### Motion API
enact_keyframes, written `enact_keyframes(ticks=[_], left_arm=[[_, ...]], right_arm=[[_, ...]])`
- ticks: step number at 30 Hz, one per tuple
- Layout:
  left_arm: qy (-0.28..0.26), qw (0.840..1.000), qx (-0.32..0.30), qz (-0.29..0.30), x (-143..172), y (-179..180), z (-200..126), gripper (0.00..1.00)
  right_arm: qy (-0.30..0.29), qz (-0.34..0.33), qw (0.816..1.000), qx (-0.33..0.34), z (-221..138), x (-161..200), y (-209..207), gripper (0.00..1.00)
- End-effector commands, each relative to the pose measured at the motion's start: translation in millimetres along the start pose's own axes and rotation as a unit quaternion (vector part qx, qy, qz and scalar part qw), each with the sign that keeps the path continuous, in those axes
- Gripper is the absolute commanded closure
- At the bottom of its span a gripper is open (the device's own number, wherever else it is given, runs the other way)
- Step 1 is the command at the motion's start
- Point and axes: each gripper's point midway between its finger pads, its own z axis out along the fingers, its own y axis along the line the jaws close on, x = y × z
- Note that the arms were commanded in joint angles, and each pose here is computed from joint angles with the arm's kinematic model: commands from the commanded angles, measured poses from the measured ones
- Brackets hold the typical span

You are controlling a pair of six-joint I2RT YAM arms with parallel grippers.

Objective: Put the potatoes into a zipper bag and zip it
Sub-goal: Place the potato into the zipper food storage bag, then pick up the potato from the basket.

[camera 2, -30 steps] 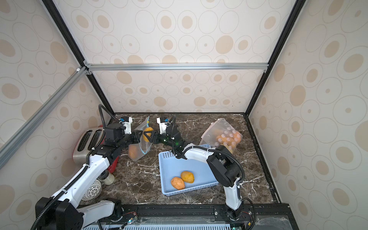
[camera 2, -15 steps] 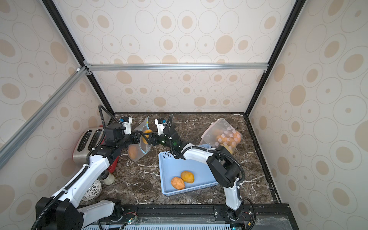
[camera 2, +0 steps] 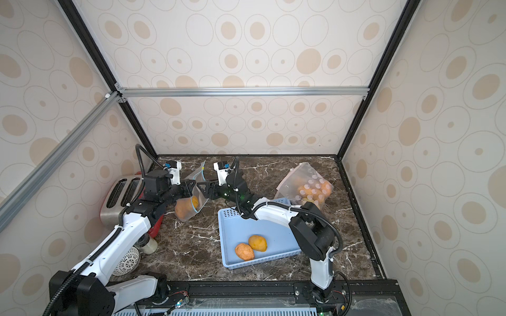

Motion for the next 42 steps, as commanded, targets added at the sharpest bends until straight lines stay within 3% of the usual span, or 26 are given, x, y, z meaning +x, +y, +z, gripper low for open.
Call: enact_keyframes(ticks=[1,10,20,26,32,42], left_arm=[[-0.013,1.000,0.006,0.003,-9.3,-2.6,-1.2,1.00],[-0.009,1.000,0.000,0.006,-7.8,0.0,0.7,1.00],[-0.005,1.000,0.002,0.004,-6.3,0.0,2.4,1.00],[-0.009,1.000,0.005,0.007,-8.7,-1.7,-0.1,1.00],[-0.011,1.000,0.008,0.007,-9.3,-3.1,-1.2,1.00],[-0.010,1.000,0.012,0.005,-9.2,-4.6,-0.9,1.00]], right_arm=[[-0.025,-0.018,0.999,-0.013,-17.4,-21.5,20.6,0.30],[-0.044,-0.064,0.997,0.022,-56.5,-44.9,29.2,0.30],[-0.050,-0.127,0.982,0.133,-108.3,-65.2,11.9,0.30],[-0.012,-0.150,0.974,0.168,-137.5,-60.4,8.3,0.30],[0.084,-0.150,0.966,0.194,-171.3,-14.6,-8.3,0.29],[0.272,-0.084,0.921,0.267,-247.1,92.8,-52.6,0.29]])
